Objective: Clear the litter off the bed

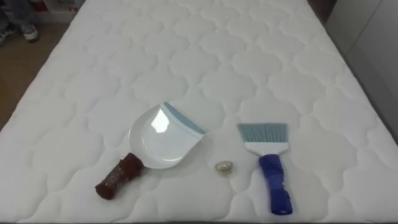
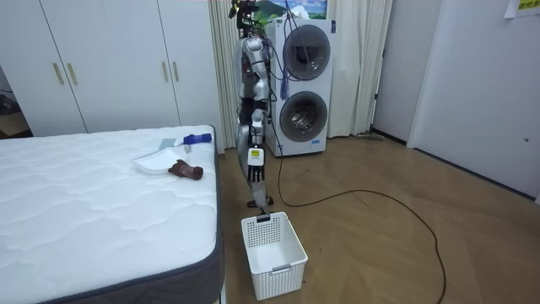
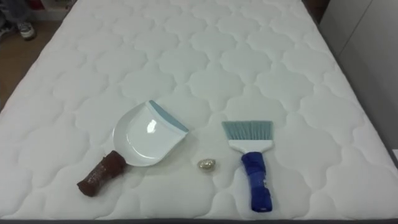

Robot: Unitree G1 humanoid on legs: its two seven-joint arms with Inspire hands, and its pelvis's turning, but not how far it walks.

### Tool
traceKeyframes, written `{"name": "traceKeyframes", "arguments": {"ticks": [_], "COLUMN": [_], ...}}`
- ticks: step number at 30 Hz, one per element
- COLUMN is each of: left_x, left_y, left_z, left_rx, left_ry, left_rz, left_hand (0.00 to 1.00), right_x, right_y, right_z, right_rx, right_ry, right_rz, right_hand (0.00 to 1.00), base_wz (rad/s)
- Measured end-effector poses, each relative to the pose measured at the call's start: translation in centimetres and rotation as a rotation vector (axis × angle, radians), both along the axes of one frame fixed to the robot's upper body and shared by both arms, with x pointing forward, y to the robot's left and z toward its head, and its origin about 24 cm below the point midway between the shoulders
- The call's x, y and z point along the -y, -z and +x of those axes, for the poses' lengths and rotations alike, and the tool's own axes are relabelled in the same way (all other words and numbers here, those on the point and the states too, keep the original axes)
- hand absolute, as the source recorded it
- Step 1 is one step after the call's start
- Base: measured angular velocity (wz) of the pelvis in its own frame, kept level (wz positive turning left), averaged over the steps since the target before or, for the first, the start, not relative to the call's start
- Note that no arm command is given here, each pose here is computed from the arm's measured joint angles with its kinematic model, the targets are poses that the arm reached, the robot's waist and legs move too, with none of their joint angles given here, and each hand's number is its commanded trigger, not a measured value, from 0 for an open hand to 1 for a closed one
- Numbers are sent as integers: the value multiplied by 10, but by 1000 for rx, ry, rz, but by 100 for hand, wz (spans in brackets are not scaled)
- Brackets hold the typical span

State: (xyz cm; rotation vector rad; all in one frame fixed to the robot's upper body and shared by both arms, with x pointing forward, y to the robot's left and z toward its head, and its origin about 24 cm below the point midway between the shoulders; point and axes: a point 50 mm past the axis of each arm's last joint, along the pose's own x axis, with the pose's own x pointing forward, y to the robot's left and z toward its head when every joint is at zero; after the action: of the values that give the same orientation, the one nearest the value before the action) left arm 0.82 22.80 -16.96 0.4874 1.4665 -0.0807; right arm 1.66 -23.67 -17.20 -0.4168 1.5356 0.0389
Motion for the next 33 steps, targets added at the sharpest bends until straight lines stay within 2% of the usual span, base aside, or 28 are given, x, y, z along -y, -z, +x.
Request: {"name": "traceKeyframes", "arguments": {"ticks": [7,16,18,26,30,33], "left_x": [-7,-28,-32,-35,-35,-35], "left_y": [-3,-21,-31,-53,-77,-89], "left_z": [9,51,67,96,124,138], "left_rx": [78,416,535,761,949,1045], "left_ry": [-40,-253,-278,-277,-260,-241], "left_rz": [80,259,290,370,393,399], "left_hand": [0,0,0,0,0,0], "right_x": [0,11,12,13,12,12], "right_y": [0,-4,-4,-6,-7,-7], "right_z": [2,11,13,25,29,31], "right_rx": [12,95,113,196,232,259], "right_ry": [6,13,11,-1,23,35], "right_rz": [-1,-30,-35,-34,-22,-14], "right_hand": [0,0,0,0,0,0], "base_wz": [0,2,7,2,4,0]}}
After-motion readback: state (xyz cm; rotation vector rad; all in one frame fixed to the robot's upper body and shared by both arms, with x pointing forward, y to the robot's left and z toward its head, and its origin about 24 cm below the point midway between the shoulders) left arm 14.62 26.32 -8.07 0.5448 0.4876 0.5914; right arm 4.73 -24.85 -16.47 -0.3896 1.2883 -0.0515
